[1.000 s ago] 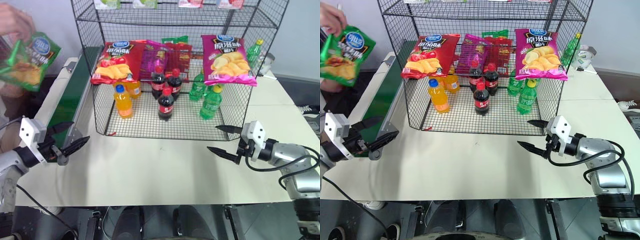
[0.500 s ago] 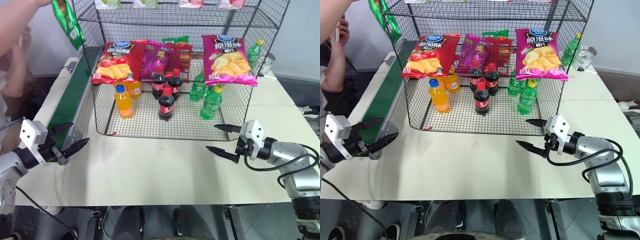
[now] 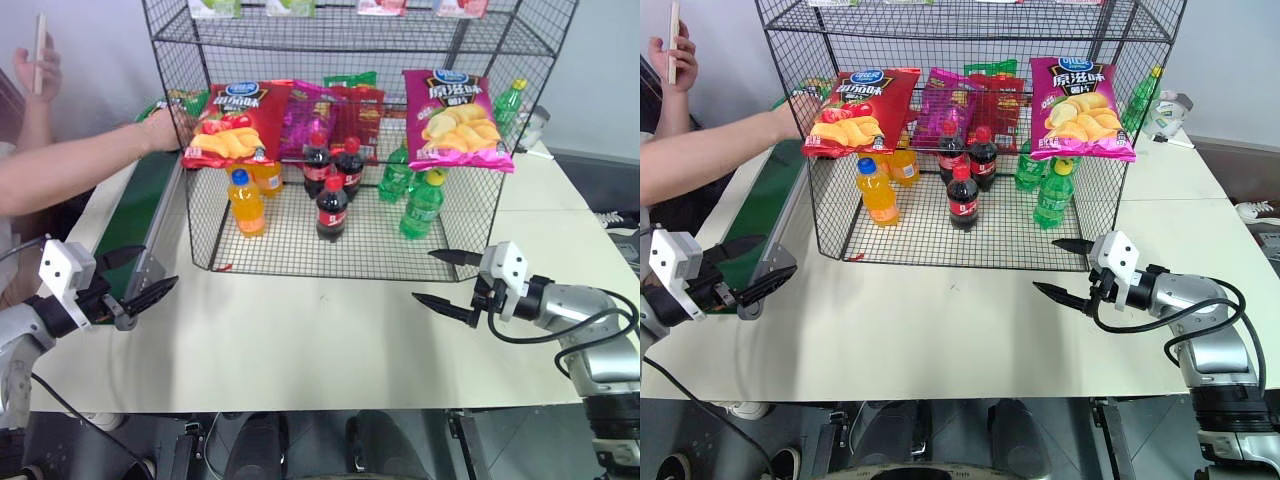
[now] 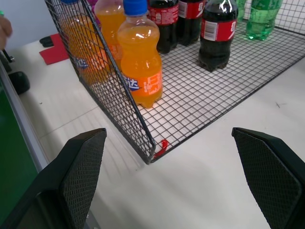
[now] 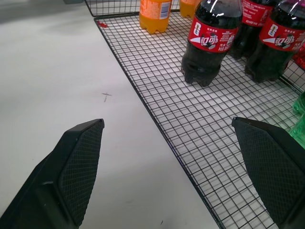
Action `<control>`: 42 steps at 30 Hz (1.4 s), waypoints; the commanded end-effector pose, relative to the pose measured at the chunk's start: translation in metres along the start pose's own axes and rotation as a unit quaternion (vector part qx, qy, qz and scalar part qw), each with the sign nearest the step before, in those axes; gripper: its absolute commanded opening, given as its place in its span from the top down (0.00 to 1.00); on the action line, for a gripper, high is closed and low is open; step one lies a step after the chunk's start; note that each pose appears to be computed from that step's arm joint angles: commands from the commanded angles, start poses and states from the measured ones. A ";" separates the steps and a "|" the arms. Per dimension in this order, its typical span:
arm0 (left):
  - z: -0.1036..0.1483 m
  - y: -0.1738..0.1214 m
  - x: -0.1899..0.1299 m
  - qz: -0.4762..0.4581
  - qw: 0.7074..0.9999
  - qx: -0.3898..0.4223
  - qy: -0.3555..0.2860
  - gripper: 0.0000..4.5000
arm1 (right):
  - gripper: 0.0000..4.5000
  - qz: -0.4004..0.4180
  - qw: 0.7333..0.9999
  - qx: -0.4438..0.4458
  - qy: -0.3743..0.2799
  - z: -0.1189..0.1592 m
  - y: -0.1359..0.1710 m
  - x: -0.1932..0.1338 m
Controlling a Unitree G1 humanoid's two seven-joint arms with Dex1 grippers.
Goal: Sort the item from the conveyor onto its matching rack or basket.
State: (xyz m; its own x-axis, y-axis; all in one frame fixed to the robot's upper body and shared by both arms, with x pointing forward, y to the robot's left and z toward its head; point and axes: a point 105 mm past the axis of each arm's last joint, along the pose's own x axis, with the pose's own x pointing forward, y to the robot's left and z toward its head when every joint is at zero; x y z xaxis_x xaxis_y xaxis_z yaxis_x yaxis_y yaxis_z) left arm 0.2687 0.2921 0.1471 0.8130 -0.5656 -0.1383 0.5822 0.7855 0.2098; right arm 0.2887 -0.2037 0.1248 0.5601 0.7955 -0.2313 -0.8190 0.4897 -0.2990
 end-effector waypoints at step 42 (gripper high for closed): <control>0.008 0.009 -0.031 0.031 0.995 0.098 0.010 0.00 | 0.00 0.029 0.999 -0.030 -0.026 0.019 -0.001 0.014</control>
State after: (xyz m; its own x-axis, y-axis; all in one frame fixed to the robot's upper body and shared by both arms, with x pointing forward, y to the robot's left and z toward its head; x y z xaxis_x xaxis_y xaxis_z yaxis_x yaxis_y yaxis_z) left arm 0.2510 0.3058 0.1444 0.8182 -0.5463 -0.1791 0.5736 0.7554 0.3166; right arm 0.2943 -0.1906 0.1312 0.5143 0.8251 -0.2340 -0.8418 0.4334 -0.3219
